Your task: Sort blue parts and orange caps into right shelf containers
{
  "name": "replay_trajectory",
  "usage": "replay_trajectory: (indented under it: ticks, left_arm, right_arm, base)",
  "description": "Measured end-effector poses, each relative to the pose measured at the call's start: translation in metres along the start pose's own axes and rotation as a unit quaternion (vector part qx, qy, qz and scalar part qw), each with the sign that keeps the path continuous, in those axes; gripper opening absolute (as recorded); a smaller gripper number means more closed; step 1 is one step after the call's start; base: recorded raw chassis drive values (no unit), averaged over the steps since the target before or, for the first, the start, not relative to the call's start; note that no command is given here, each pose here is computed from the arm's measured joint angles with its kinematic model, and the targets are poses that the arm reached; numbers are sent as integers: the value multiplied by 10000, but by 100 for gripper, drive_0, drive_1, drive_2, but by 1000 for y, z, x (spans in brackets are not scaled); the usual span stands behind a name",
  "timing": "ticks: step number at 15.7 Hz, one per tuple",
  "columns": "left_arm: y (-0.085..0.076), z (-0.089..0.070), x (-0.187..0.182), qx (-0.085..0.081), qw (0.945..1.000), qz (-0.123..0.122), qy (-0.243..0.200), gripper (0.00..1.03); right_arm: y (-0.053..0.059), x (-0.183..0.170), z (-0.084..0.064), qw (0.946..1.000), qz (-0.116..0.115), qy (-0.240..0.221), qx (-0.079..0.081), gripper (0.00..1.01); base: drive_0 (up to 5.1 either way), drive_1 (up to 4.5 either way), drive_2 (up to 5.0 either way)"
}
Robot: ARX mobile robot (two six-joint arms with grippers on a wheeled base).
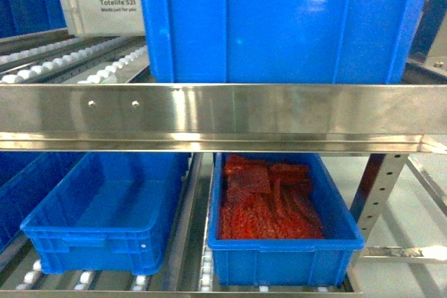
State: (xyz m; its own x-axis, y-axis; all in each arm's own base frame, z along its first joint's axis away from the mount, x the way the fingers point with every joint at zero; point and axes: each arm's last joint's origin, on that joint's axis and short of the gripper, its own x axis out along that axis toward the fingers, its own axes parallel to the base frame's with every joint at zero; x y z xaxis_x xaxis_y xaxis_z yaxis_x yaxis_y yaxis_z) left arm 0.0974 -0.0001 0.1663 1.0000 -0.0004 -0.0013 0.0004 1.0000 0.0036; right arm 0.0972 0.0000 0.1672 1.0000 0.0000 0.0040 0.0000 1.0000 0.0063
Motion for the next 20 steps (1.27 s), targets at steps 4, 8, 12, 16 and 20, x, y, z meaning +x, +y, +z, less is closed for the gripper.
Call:
replay_trajectory:
  ticks: [4,8,12,16,20]
  left_arm:
    - [0,0,0,0,10000,0,10,42]
    - [0,0,0,0,10000,-4,6,42]
    - [0,0,0,0,10000,-4,6,42]
    - [0,0,0,0,10000,-2,11,42]
    - [0,0,0,0,10000,-2,-4,42]
  right_arm:
    - [0,0,0,10000,0,21,0,43]
    - [0,0,0,10000,-2,10,0,43]
    - [0,0,0,10000,0,4,0,43]
    - [0,0,0,10000,0,17,0,43]
    - [0,0,0,10000,-4,10,0,43]
  base:
    - [-504,241,241]
    - [-503,243,243]
    - [-506,239,239]
    - [-499,247,247]
    - [-489,256,256]
